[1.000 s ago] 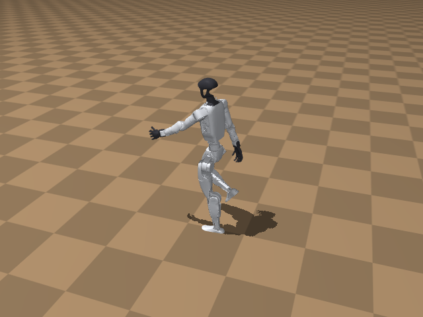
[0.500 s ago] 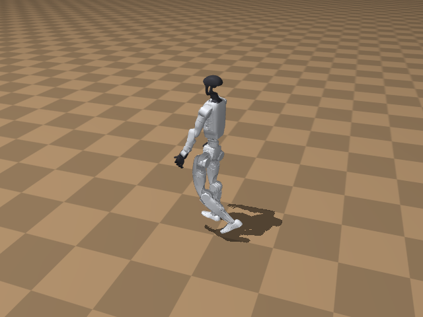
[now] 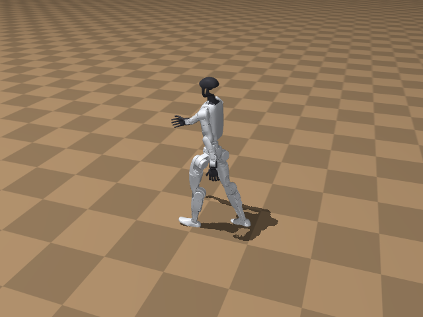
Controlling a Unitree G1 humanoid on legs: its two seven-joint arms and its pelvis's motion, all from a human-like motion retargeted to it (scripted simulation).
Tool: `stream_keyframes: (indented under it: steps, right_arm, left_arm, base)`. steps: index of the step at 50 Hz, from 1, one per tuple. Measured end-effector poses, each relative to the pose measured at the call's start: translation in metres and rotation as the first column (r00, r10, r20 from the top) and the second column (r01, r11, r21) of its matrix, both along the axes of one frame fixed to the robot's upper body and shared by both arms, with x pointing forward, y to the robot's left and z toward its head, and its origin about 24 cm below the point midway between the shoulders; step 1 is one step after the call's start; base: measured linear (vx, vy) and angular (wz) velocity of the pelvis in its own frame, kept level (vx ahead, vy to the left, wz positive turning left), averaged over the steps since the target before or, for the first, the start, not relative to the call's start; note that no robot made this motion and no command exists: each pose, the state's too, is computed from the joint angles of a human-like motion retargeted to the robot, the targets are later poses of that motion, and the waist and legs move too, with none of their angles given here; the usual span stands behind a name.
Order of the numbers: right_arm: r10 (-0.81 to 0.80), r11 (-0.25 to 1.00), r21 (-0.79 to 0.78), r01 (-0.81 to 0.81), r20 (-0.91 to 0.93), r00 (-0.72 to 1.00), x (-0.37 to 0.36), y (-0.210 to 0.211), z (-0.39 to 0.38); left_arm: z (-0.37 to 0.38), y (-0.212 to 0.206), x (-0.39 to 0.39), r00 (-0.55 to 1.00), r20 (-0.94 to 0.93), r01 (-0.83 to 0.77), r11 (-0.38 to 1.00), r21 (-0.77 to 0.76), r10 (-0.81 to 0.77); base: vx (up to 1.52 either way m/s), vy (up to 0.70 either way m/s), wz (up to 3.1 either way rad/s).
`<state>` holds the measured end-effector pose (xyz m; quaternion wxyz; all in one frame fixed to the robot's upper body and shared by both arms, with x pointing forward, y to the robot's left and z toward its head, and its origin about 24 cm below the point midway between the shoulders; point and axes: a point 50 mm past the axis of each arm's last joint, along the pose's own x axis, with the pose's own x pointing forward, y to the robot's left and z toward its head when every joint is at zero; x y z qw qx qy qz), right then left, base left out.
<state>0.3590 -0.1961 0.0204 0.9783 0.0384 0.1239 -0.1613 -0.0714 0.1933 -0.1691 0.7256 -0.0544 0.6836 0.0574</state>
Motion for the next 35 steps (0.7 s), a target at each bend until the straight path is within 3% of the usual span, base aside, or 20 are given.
stream_keyframes:
  steps: [2, 5, 10, 14, 20, 25, 28, 32, 35]
  right_arm:
    - [0.040, 0.999, -0.013, -0.043, -0.182, 0.983, -0.036, -0.002, -0.050]
    - [0.086, 0.996, 0.032, -0.080, -0.464, 0.882, -0.121, -0.011, -0.124]
    - [0.080, 0.995, 0.101, 0.012, -0.853, 0.516, -0.292, -0.029, -0.189]
    - [0.109, 0.983, 0.140, 0.120, -0.965, 0.239, -0.407, -0.031, -0.189]
    - [0.182, 0.955, 0.186, 0.230, -0.983, 0.041, -0.515, -0.019, -0.163]
    - [0.263, 0.943, 0.249, 0.220, -0.964, -0.037, -0.540, -0.007, -0.154]
    - [0.254, 0.951, 0.251, 0.182, -0.967, 0.010, -0.517, -0.008, -0.164]
    - [0.208, 0.973, 0.218, 0.083, -0.972, 0.113, -0.455, -0.011, -0.185]
    - [0.215, 0.977, 0.211, -0.041, -0.953, 0.216, -0.388, -0.010, -0.196]
  left_arm:
    - [-0.005, 0.002, 0.045, 0.995, 0.101, -0.019, 1.000, 0.011, 0.017]
    - [-0.003, 0.003, 0.124, 0.961, 0.261, 0.084, 0.996, 0.020, -0.087]
    - [0.057, 0.015, 0.298, 0.770, 0.579, 0.188, 0.963, 0.194, -0.267]
    - [0.152, 0.018, 0.406, 0.533, 0.763, 0.152, 0.928, 0.339, -0.366]
    - [0.280, 0.012, 0.477, 0.207, 0.860, 0.041, 0.882, 0.469, -0.467]
    - [0.319, 0.002, 0.489, 0.092, 0.878, 0.036, 0.882, 0.469, -0.470]
    - [0.307, -0.008, 0.486, 0.084, 0.905, 0.061, 0.909, 0.412, -0.416]
    - [0.256, -0.021, 0.469, 0.166, 0.936, 0.080, 0.951, 0.299, -0.309]
    - [0.190, -0.024, 0.436, 0.321, 0.885, 0.161, 0.941, 0.299, -0.336]
  base:
    - [0.72, 0.34, 0.60]
    - [0.68, 0.34, 1.31]
    - [0.58, 0.21, 1.21]
    - [0.56, 0.13, 1.10]
    - [0.57, 0.01, 1.09]
    - [0.56, -0.09, 0.33]
    - [0.58, -0.10, 0.18]
    - [0.72, -0.15, 0.52]
    - [0.79, -0.20, -0.58]
